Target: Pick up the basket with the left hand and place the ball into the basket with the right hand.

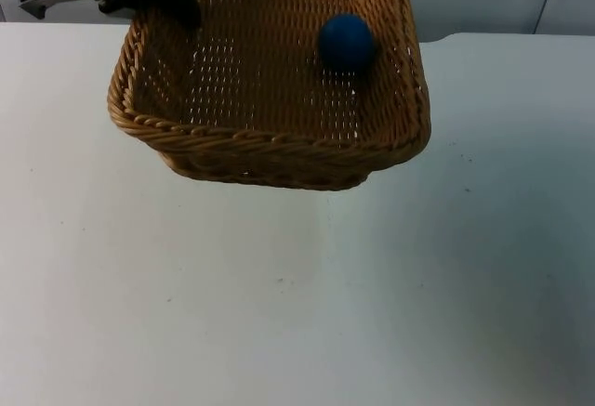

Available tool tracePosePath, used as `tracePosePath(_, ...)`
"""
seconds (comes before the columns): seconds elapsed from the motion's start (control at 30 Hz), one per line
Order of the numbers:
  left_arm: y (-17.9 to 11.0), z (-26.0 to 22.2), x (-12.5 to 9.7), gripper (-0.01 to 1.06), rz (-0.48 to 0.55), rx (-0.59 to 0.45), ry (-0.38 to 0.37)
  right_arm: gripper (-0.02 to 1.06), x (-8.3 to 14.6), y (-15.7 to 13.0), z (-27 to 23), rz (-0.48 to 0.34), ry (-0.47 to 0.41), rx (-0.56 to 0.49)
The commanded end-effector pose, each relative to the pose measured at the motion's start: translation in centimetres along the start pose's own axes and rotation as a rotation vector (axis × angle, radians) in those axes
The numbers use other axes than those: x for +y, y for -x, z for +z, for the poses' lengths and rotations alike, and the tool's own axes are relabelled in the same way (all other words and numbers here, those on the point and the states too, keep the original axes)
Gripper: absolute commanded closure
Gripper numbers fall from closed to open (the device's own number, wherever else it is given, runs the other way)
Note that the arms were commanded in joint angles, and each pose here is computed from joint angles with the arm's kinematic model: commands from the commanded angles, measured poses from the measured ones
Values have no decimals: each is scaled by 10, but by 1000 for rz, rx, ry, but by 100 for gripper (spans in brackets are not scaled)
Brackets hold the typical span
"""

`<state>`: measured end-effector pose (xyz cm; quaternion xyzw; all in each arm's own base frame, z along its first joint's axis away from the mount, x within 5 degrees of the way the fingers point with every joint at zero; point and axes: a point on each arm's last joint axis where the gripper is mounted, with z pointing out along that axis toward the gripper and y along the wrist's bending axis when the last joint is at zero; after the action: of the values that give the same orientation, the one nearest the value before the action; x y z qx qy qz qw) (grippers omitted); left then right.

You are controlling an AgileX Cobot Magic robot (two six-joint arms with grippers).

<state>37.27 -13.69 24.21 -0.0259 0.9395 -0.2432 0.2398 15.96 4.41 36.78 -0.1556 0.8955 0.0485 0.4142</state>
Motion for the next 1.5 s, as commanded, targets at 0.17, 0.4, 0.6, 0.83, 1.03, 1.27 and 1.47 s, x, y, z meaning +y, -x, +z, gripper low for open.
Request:
tracePosePath(0.17,4,-7,-6,105,-20,-23,-27,0,-9,-33,-40,119,-132,-78)
tracePosePath(0.4,4,-7,-6,105,-15,-22,-27,0,-11,-45,-48,47,-171,-108)
tracePosePath(0.6,4,-11,-8,105,32,-26,-31,0,-8,-41,-48,53,-146,-166)
tracePosePath(0.83,5,-25,-16,105,28,-57,-63,0,-9,-35,-33,48,-142,-132)
tracePosePath(1.03,1,-19,-23,105,96,-101,-52,0,-9,-31,-27,36,-134,-140)
tracePosePath(1.27,-10,-4,-16,105,103,-211,-11,0,-9,-30,-27,33,-134,-144)
tracePosePath(1.47,-31,11,-3,105,114,-255,40,0,-9,-30,-25,15,-135,-132)
